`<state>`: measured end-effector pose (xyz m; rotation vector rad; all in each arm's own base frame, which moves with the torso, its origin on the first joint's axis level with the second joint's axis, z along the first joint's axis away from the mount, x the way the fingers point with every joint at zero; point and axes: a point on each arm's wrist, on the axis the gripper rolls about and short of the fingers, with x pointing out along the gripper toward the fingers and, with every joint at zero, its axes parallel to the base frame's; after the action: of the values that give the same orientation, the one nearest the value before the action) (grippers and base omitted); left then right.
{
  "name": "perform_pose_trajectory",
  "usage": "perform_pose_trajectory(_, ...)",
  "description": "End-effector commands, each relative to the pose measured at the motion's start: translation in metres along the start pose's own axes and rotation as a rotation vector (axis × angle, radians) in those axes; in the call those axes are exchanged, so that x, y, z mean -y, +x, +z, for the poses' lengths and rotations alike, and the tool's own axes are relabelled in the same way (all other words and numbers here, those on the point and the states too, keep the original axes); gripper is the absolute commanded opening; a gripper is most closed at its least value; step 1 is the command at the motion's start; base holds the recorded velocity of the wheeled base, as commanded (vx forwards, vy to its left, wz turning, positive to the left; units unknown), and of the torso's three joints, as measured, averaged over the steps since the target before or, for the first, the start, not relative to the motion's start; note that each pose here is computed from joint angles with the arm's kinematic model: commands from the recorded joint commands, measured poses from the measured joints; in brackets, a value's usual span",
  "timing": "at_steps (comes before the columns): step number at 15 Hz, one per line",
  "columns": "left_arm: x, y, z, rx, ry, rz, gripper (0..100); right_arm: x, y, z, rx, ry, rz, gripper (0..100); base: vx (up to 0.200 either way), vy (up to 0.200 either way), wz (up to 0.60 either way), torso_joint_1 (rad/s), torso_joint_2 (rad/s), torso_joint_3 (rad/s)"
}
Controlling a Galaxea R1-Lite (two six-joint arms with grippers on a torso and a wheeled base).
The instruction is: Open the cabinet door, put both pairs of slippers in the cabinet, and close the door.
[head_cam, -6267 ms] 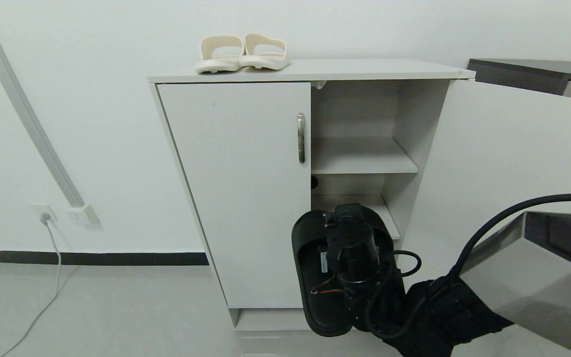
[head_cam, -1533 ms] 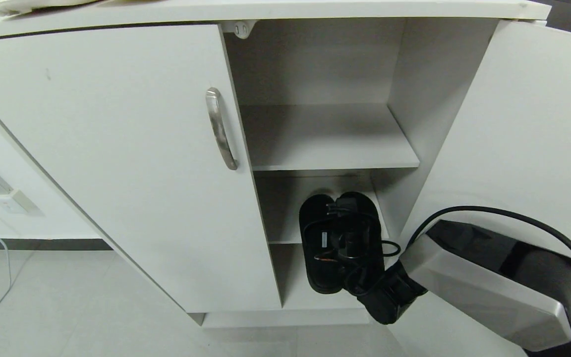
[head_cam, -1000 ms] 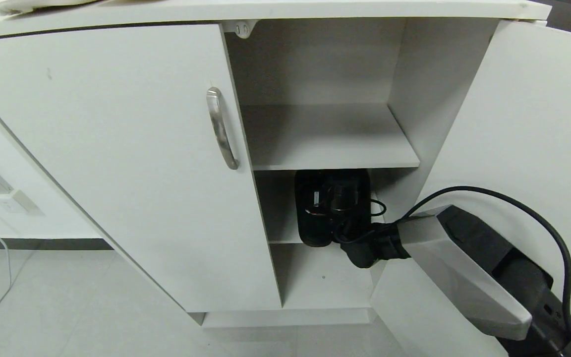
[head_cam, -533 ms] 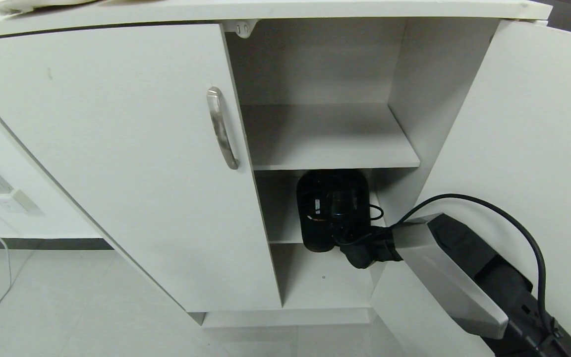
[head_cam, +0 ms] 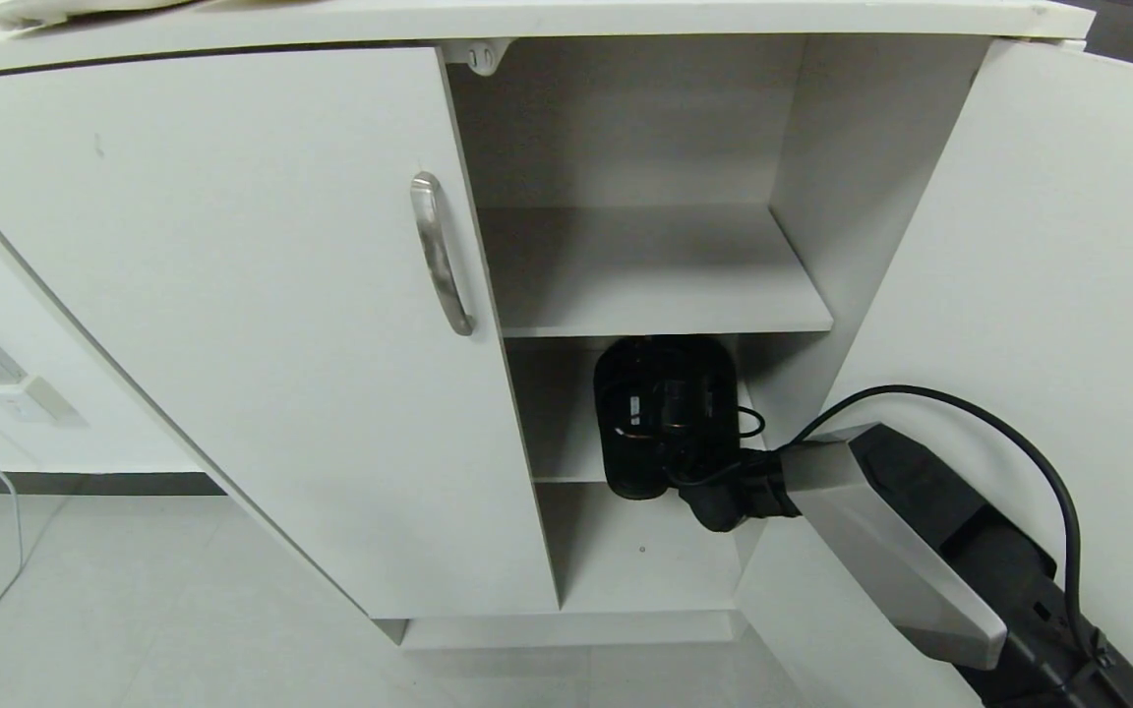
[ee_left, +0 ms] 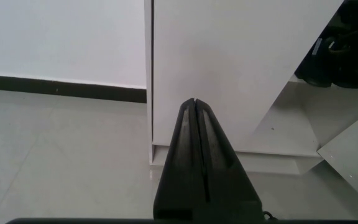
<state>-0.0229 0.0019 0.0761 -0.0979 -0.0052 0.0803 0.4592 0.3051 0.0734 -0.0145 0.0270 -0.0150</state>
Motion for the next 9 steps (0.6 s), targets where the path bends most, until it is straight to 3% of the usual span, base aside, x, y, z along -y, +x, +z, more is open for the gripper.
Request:
perform_pose_trajectory(1, 0.000, 0.000, 0.000, -0.001, 0.000, 0.001, 0, 0.000, 0.000, -0.001, -0.002, -0.001, 0.000, 100, 0.000, 0.000, 0.00, 0.000, 0.00, 0.000)
perform_pose_trajectory(9, 0.000, 0.000, 0.000, -0.001, 0.000, 0.001, 0, -0.001, -0.028, 0.012, 0.000, -0.003, 0.019, 100, 0.000, 0.000, 0.00, 0.000, 0.00, 0.000)
